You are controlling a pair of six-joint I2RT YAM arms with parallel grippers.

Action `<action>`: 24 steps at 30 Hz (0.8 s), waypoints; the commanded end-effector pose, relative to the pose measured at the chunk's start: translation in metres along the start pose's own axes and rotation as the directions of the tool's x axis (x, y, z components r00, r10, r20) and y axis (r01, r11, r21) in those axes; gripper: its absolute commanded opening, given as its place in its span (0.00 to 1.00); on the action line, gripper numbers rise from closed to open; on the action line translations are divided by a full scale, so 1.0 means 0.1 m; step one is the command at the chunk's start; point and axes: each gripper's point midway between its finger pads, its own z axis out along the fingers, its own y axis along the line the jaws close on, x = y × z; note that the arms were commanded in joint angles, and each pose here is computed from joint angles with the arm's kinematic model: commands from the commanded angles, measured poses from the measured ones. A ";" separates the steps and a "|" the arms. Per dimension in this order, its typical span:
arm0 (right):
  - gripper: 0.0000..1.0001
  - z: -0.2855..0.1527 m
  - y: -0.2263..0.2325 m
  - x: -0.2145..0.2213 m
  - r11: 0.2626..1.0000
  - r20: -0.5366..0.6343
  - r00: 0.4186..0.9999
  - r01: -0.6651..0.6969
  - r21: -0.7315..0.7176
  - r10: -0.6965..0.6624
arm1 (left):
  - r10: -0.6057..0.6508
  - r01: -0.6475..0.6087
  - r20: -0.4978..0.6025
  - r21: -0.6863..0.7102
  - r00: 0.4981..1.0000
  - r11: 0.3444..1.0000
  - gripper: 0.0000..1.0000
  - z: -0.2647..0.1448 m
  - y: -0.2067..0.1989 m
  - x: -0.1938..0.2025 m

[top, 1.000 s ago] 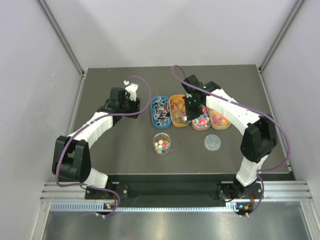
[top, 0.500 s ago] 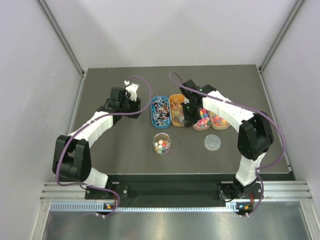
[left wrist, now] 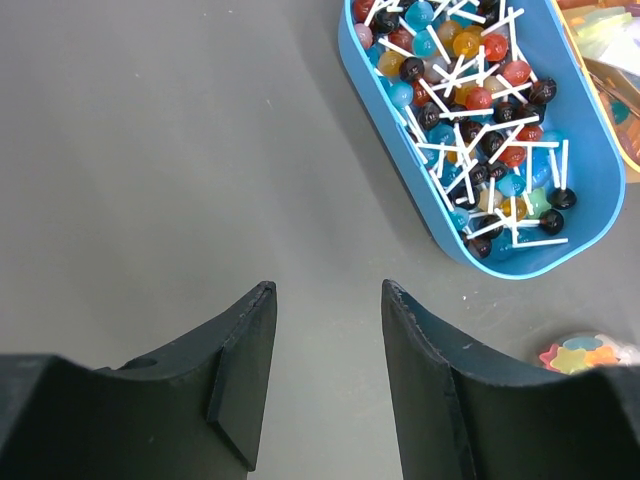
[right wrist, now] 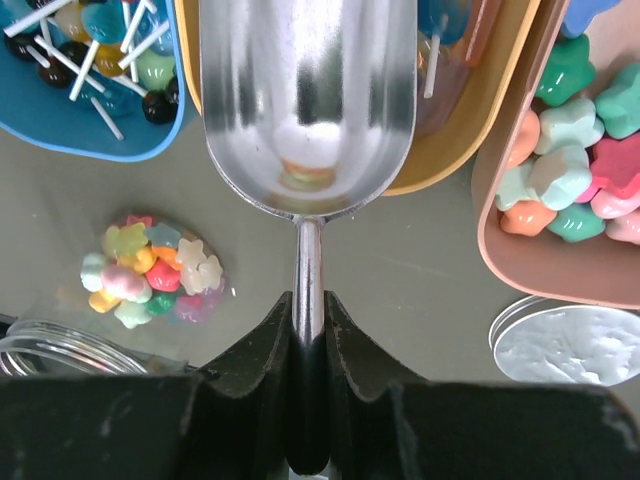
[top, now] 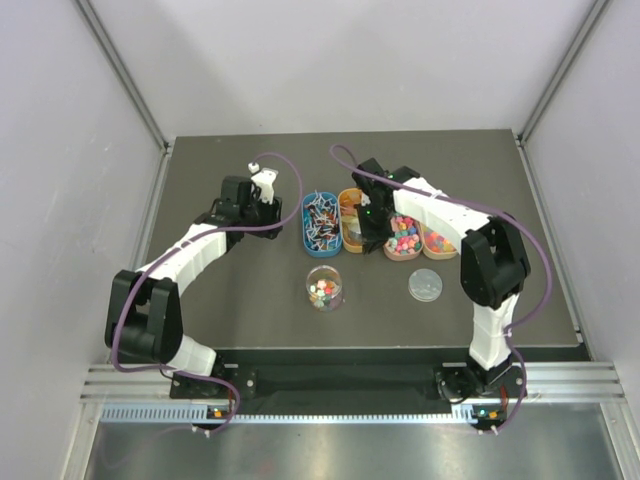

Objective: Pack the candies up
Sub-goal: Scoop the fake candies from the storage box.

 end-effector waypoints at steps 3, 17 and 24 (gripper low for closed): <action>0.00 0.01 0.09 -0.26 1.000 0.080 0.996 0.029 -0.008 -0.028 | -0.004 0.003 0.049 0.019 0.999 1.000 0.51 -0.01 -0.04 -0.13; 0.00 0.32 0.00 -0.29 0.997 0.121 0.990 0.073 -0.034 -0.068 | -0.016 0.015 0.033 0.034 0.999 0.999 0.51 0.02 -0.06 -0.12; 0.00 0.31 -0.03 -0.28 0.997 0.126 0.990 0.064 -0.045 -0.058 | -0.014 0.012 0.032 0.041 0.999 0.999 0.51 0.01 -0.08 -0.11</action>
